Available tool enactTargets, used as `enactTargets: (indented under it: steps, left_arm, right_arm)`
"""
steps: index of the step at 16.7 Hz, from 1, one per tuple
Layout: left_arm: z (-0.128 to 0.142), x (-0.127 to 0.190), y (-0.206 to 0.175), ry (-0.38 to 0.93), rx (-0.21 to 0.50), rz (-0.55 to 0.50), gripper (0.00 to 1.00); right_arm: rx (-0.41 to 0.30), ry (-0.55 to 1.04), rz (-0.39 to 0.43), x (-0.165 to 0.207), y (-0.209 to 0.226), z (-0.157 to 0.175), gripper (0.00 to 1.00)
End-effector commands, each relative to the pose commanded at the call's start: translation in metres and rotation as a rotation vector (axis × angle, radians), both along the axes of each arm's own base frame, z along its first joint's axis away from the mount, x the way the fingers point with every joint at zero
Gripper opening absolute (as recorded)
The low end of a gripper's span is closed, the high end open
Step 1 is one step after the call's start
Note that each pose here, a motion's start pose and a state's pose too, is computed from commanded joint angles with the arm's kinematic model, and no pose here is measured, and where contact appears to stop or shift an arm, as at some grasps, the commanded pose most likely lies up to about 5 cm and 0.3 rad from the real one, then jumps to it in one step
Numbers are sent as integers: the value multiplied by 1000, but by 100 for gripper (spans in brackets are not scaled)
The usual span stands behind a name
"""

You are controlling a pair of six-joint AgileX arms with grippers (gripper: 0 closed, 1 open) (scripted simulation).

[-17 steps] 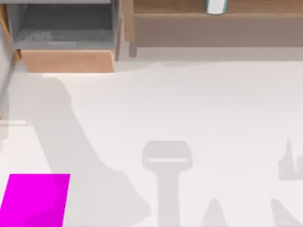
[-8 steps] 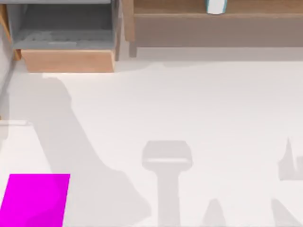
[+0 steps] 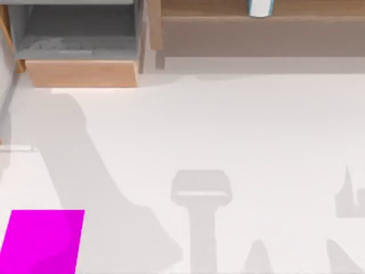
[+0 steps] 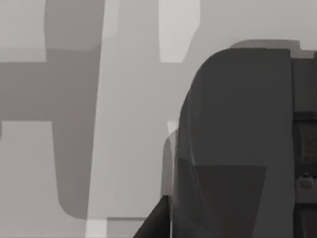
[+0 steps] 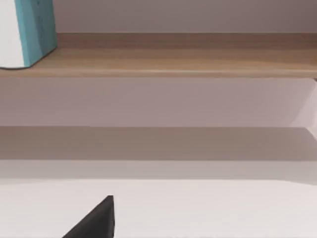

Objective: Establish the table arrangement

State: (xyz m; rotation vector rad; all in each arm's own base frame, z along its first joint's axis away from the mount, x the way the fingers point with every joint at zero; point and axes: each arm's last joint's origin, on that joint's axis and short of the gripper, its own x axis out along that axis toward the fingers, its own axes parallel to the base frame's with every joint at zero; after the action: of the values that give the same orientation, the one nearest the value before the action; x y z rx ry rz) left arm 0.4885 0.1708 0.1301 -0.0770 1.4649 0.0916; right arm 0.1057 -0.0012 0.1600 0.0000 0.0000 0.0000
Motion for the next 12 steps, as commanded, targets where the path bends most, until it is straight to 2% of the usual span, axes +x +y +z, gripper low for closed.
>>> enactTargets:
  steps: [4, 6, 9, 12]
  left_arm:
    - [2, 0, 1, -3, 2, 0, 0]
    - [14, -3, 4, -23, 2, 15, 0]
    - [47, -14, 3, -79, 0, 48, 0]
    - [93, -30, -13, -176, 5, 59, 0]
  right_arm:
    - [0, 0, 0, 0, 0, 0, 100]
    - [0, 0, 0, 0, 0, 0, 100]
    - [0, 0, 0, 0, 0, 0, 100]
    - [0, 0, 0, 0, 0, 0, 100]
